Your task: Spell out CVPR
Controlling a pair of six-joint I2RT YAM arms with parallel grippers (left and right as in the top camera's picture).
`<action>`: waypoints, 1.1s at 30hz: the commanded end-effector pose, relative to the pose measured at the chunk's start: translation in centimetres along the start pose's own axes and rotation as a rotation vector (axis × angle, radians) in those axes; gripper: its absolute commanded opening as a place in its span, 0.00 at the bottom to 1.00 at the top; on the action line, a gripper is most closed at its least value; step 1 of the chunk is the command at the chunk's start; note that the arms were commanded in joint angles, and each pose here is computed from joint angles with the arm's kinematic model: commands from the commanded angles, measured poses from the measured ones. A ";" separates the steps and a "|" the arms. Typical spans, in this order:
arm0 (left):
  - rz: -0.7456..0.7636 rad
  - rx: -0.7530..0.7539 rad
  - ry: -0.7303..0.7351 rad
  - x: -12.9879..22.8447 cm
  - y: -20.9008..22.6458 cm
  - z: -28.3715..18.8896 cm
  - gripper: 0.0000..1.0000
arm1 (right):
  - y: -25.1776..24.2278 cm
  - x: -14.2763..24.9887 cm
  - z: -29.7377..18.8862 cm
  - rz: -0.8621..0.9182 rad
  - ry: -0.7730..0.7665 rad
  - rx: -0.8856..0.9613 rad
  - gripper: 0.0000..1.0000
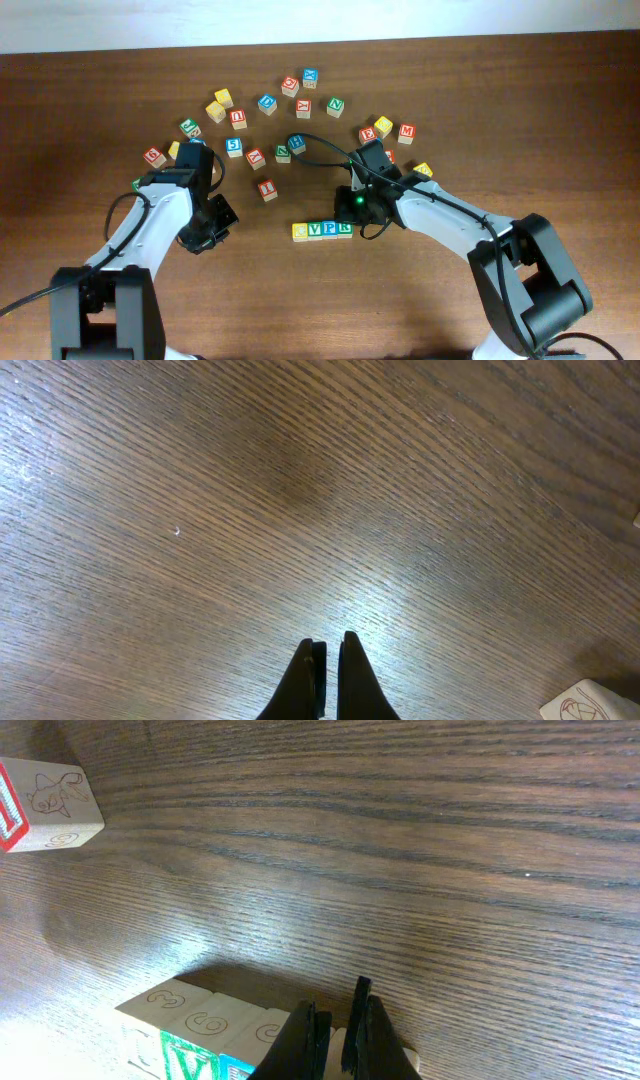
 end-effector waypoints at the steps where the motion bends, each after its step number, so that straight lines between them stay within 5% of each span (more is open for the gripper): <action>1: -0.020 0.002 -0.013 0.0 0.2 -0.4 0.00 | 0.2 0.3 0.1 -0.018 0.015 -0.007 0.04; 12: -0.020 0.002 -0.013 0.0 0.2 -0.4 0.00 | 0.8 -0.1 -0.2 -0.021 0.007 -0.024 0.04; 18: -0.015 0.002 -0.013 0.0 0.2 -0.4 0.00 | 1.4 -3.2 -6.9 0.050 -0.064 -0.035 0.04; 24: -0.015 0.005 -0.017 -0.1 0.2 -0.4 0.00 | -4.1 0.0 -7.1 0.168 0.066 0.192 0.04; 33: -0.007 0.004 -0.015 -0.1 0.2 -0.4 0.00 | -4.0 1.9 -4.2 0.158 0.052 0.172 0.04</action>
Point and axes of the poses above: each gripper's point midway between its finger pads, its own z axis out along the fingers, its own y axis along the line the jaws close on, x = y × z, the point moved 3 cm from there along -z, back along the fingers, and after that the axes turned 10 degrees about z, right-handed, at the moved point
